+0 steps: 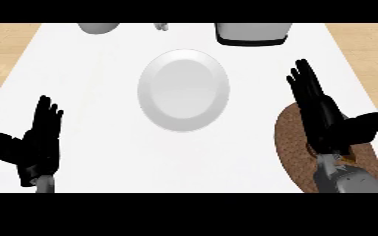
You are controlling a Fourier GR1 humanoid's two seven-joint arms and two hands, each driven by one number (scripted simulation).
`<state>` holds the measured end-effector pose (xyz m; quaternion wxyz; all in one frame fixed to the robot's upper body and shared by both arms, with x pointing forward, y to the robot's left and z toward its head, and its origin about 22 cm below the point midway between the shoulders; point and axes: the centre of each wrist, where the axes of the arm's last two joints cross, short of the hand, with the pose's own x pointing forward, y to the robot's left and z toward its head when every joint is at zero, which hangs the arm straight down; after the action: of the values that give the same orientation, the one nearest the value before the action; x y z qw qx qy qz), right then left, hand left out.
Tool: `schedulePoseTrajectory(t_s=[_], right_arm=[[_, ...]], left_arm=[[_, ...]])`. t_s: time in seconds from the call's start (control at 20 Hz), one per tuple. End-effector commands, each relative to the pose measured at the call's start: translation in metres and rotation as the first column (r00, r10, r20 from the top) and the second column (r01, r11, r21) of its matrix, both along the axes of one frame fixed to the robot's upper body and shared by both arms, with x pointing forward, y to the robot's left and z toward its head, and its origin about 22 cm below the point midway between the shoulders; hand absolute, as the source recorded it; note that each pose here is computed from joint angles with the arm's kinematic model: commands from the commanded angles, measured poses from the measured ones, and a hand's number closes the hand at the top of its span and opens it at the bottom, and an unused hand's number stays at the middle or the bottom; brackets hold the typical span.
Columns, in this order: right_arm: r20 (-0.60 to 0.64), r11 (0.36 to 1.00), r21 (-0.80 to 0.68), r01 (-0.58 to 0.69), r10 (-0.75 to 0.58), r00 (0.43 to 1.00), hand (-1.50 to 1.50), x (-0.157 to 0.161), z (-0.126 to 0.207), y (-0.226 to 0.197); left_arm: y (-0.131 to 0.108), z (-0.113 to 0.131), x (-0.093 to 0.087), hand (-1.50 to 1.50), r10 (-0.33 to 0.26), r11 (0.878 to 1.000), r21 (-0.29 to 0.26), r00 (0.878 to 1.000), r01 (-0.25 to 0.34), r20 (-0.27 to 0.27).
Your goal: Pick the sweet potato from the placemat and place it in the plate
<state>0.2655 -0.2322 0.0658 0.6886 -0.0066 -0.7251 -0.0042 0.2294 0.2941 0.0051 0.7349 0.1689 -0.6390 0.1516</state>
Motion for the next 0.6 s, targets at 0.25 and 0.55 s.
schedulePoseTrajectory(t_s=[0.25, 0.55], right_arm=[[-0.115, 0.663, -0.436, -0.608, 0.629, 0.769, 1.50, -0.010, -0.019, 0.033], [-0.115, 0.450, -0.848, -0.280, 0.359, 0.926, -1.50, -0.050, -0.091, -0.030]], left_arm=[[-0.024, 0.081, 0.043, 0.00, -0.443, 0.876, 0.315, 0.867, 0.365, 0.228], [-0.009, 0.095, 0.048, 0.00, -0.494, 0.852, 0.308, 0.846, 0.424, 0.201]])
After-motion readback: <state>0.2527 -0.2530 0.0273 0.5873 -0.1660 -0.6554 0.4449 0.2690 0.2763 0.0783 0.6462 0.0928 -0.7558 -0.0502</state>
